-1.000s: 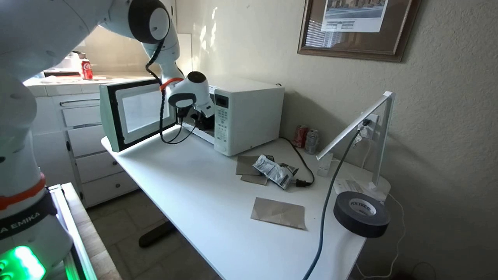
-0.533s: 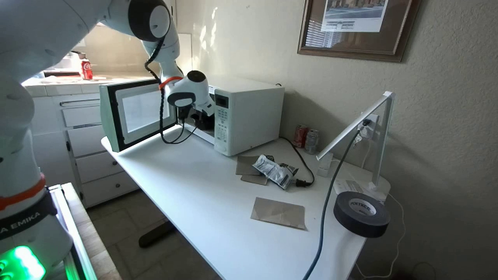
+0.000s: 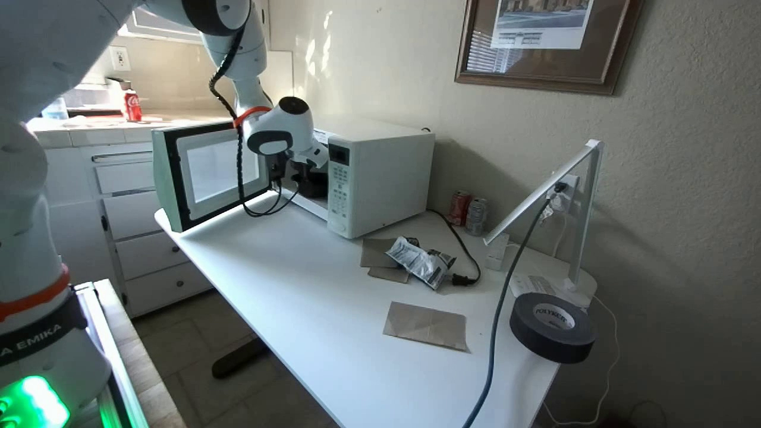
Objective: Put the black bowl into the microwave
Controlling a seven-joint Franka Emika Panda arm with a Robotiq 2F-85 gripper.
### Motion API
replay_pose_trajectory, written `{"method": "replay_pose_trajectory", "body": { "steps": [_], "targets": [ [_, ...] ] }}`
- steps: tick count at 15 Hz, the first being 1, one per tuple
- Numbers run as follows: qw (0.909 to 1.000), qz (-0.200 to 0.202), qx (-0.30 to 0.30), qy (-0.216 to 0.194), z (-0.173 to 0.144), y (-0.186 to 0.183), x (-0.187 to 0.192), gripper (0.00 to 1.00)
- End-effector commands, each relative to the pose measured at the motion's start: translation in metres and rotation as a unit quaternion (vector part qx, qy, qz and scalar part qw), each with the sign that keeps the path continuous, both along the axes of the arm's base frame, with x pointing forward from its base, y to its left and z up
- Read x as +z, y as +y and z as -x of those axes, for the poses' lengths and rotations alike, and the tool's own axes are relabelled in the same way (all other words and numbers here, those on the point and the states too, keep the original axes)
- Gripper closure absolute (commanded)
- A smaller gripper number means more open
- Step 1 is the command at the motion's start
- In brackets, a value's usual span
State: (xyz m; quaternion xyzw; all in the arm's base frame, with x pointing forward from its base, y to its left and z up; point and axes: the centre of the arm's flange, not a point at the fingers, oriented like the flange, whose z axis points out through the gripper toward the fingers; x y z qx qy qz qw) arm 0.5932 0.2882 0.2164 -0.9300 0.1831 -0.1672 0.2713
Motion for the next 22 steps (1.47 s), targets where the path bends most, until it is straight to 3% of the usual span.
{"method": "replay_pose_trajectory", "body": {
  "steps": [1, 3, 7, 12, 16, 19, 22],
  "targets": [
    [0.9986, 0.029, 0.042, 0.018, 0.028, -0.025, 0.018, 0.00],
    [0.9963, 0.034, 0.075, 0.026, 0.040, -0.029, 0.028, 0.00],
    [0.9828, 0.052, 0.176, -0.016, 0.055, -0.034, 0.067, 0.00],
    [0.9509, 0.026, 0.301, -0.068, 0.070, -0.024, 0.128, 0.00],
    [0.9104, 0.001, 0.403, -0.095, 0.091, -0.003, 0.157, 0.00],
    [0.8698, -0.001, 0.480, -0.113, 0.108, 0.014, 0.170, 0.00],
    [0.8277, 0.024, 0.545, -0.132, 0.120, 0.031, 0.178, 0.00]
  ]
}}
